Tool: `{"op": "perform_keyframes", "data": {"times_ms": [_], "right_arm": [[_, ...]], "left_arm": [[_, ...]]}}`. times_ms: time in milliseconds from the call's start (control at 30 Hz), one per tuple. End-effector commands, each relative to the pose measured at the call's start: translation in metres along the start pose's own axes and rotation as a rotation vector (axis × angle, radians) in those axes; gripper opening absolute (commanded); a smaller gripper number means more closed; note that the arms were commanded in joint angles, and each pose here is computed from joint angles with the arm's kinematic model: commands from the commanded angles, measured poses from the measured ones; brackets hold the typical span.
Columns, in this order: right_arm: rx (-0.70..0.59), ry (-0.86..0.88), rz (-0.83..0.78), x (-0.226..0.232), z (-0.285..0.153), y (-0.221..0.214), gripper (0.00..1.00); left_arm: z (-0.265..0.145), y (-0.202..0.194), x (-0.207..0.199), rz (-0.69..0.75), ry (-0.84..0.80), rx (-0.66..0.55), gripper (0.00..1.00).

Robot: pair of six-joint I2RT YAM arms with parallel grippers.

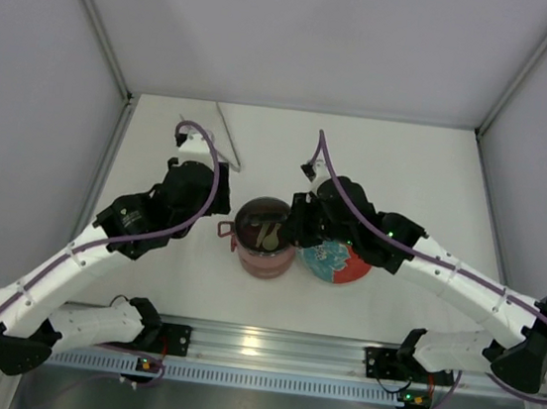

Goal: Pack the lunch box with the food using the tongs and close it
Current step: Close the fastener on the packing box.

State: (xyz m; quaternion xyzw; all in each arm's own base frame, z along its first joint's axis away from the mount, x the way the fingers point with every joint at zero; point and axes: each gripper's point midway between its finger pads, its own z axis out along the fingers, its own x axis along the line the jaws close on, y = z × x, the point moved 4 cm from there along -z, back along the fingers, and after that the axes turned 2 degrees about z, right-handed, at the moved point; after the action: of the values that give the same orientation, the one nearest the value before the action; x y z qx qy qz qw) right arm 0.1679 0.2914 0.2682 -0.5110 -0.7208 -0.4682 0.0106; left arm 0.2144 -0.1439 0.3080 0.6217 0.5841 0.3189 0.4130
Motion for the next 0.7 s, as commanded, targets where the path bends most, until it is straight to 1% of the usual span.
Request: {"op": "perform_keyframes", "data": {"times_ms": [0,133,333,667], "right_arm": [[-0.081,0.056,-0.018,0.02,0.008,0.013,0.15],[-0.094,0.056,-0.026,0.021,0.022,0.013,0.15],[-0.069,0.03,-0.031,0.015,0.037,0.005,0.15],[-0.098,-0.04,-0.058,-0.002,0.052,0.0,0.14]], "left_arm": [[0.005,0.003,0.016,-0.126,0.111,-0.071,0.66],[0.018,-0.013,0.013,-0.145,0.103,-0.037,0.66],[0.031,-0.037,0.015,-0.166,0.106,-0.004,0.64],[0.037,-0.052,0.016,-0.162,0.107,0.028,0.63]]}}
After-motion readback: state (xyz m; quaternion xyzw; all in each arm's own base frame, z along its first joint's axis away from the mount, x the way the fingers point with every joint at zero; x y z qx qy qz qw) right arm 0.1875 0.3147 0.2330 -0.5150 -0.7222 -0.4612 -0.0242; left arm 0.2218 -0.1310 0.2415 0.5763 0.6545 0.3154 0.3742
